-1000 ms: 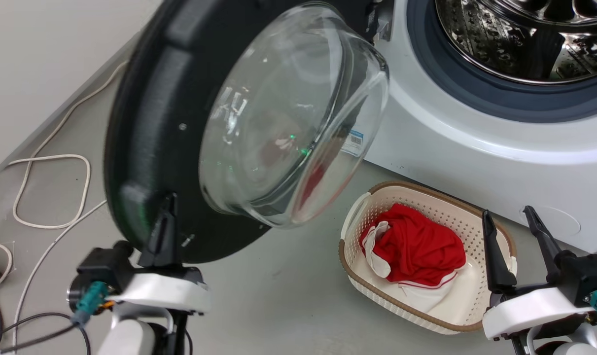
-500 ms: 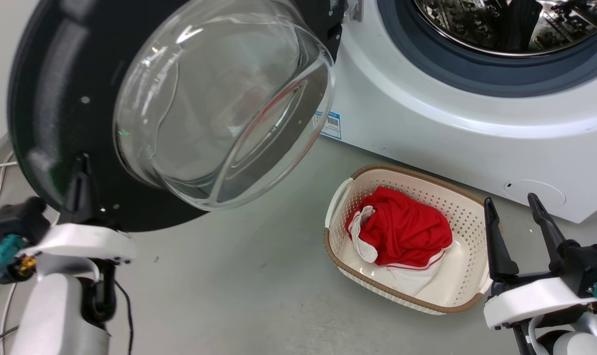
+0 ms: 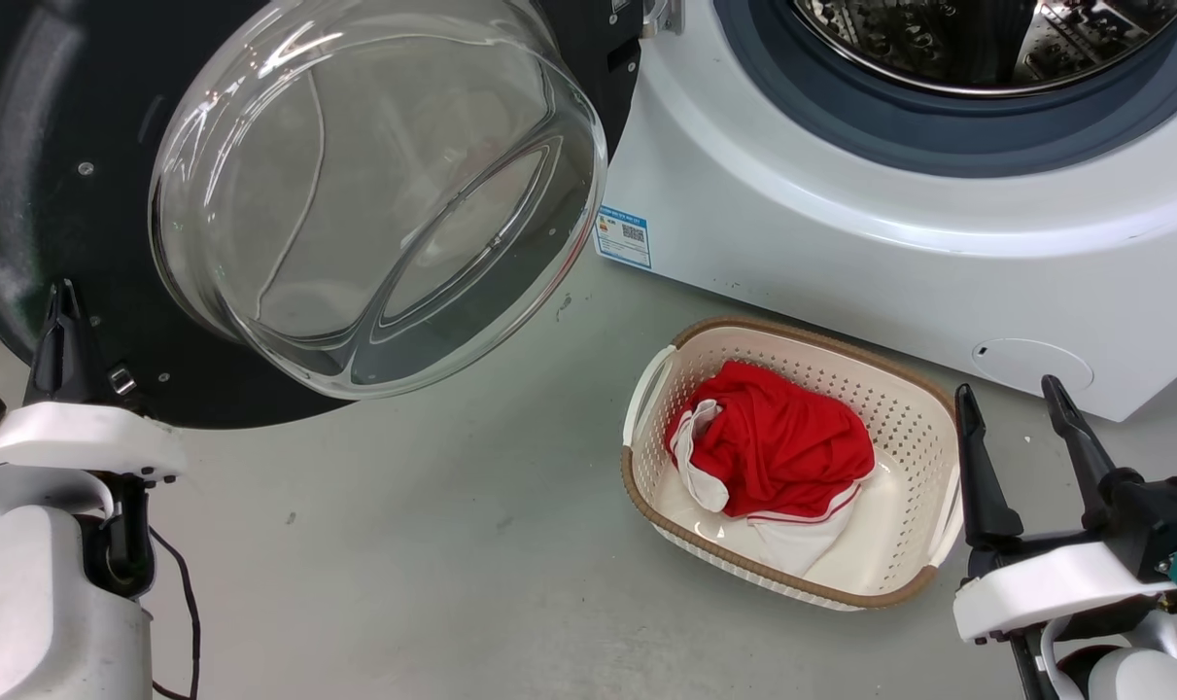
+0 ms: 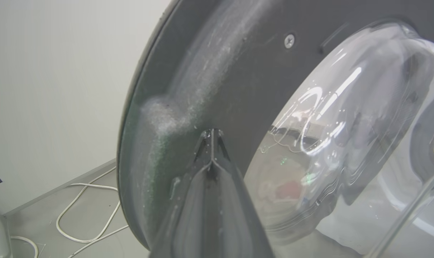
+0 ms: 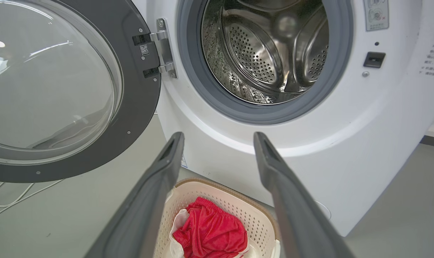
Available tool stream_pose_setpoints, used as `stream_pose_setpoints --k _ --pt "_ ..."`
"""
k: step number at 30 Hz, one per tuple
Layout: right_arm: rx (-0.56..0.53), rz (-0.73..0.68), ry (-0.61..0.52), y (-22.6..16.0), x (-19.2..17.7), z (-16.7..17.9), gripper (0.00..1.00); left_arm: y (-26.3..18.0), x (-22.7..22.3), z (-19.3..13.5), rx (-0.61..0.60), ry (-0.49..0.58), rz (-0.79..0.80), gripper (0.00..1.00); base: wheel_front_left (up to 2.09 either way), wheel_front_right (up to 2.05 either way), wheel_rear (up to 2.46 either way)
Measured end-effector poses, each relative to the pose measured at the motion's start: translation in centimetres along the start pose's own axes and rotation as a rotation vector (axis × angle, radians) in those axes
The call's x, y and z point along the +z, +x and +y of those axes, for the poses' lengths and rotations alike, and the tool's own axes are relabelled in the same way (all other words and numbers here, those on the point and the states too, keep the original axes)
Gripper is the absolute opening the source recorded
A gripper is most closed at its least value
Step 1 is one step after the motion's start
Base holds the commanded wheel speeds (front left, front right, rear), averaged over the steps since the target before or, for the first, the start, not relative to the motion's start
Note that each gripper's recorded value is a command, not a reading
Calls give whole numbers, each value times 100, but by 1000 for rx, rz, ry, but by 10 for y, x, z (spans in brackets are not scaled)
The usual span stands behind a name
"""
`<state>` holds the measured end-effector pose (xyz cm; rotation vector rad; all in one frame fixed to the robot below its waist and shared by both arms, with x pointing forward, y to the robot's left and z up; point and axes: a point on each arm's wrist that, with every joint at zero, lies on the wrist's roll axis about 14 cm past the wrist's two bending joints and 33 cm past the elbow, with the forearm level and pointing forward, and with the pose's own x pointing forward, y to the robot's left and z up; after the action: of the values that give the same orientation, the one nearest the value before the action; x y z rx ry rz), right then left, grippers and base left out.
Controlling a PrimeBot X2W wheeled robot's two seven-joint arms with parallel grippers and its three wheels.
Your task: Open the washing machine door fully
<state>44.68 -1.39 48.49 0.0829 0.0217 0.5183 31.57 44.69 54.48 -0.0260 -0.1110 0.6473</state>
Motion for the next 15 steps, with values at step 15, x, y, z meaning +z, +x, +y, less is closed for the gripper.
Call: stream_pose_setpoints --k 15 --pt "-26 -51 12 -17 17 -3 100 -43 -7 -25 -89 23 -17 0 0 0 0"
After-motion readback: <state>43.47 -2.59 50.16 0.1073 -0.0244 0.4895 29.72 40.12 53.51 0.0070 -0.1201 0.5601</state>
